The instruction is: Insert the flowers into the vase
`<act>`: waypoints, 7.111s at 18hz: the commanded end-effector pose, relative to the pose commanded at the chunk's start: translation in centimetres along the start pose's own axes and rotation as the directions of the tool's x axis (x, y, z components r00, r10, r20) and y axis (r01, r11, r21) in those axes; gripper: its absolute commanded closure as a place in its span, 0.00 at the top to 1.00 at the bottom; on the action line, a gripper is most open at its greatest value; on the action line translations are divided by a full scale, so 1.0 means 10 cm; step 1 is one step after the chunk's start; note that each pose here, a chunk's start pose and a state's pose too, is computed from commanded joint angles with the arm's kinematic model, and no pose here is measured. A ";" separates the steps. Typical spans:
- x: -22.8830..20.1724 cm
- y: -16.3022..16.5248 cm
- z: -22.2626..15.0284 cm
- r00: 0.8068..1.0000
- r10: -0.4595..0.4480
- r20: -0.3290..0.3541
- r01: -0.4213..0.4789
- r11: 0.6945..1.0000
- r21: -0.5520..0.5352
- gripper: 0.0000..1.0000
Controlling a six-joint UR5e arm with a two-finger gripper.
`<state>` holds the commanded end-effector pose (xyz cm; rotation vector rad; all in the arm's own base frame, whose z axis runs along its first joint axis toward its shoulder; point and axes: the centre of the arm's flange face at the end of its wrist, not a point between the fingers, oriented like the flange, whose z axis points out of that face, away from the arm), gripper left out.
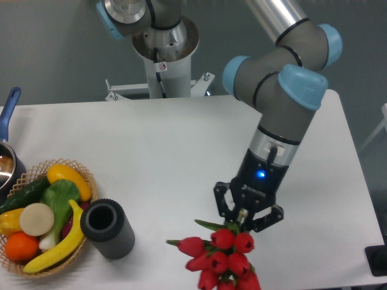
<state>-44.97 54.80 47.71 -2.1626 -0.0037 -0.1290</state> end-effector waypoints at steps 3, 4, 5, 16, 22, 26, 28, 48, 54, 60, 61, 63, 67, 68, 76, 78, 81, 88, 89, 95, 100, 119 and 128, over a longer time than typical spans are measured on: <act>0.22 -0.25 -0.16 0.998 -0.002 -0.070 0.011 0.993 0.118 0.06; 0.33 -0.32 -0.16 0.995 0.006 -0.100 0.007 0.990 0.137 0.06; 0.38 -0.34 -0.14 0.991 0.006 -0.132 0.015 0.988 0.155 0.06; 0.95 -0.55 0.09 0.908 0.133 -0.397 0.001 0.947 0.320 0.08; 1.06 -0.49 0.37 0.888 0.165 -0.430 -0.017 0.944 0.328 0.12; 1.12 -0.43 0.44 0.881 0.175 -0.439 -0.024 0.944 0.329 0.16; 1.14 -0.35 0.50 0.878 0.187 -0.441 -0.035 0.943 0.330 0.17; 1.25 0.39 1.14 0.854 0.221 -0.471 -0.088 0.954 0.288 0.20; 1.37 0.80 1.26 0.842 0.236 -0.486 -0.106 0.954 0.281 0.23; 1.44 1.08 1.44 0.850 0.216 -0.481 -0.130 0.970 0.205 0.27; 1.44 1.13 1.45 0.848 0.224 -0.481 -0.138 0.968 0.208 0.28; 1.46 1.16 1.46 0.845 0.235 -0.480 -0.149 0.966 0.211 0.32; 1.45 1.22 1.51 0.846 0.223 -0.484 -0.143 0.970 0.197 0.42; 1.45 1.24 1.51 0.848 0.220 -0.482 -0.144 0.971 0.190 0.47; 1.33 1.51 1.43 0.860 0.223 -0.459 -0.157 0.971 0.178 0.71; 1.29 1.55 1.40 0.865 0.211 -0.455 -0.146 0.974 0.174 0.83; 1.20 1.61 1.19 0.882 0.194 -0.429 -0.130 0.976 0.174 0.99; 0.89 1.76 0.63 0.928 0.148 -0.342 -0.089 0.979 0.185 1.00; 0.81 1.78 0.52 0.936 0.141 -0.322 -0.083 0.979 0.188 1.00; 0.03 1.84 -0.23 0.980 0.129 -0.151 -0.094 0.972 0.216 1.00; -0.57 2.16 -0.76 0.986 0.167 -0.014 -0.159 0.962 0.220 1.00; -0.90 2.88 -0.86 0.879 0.476 0.003 -0.396 0.735 -0.551 1.00; -0.67 2.59 -0.65 0.874 0.485 -0.031 -0.326 0.538 -0.777 1.00</act>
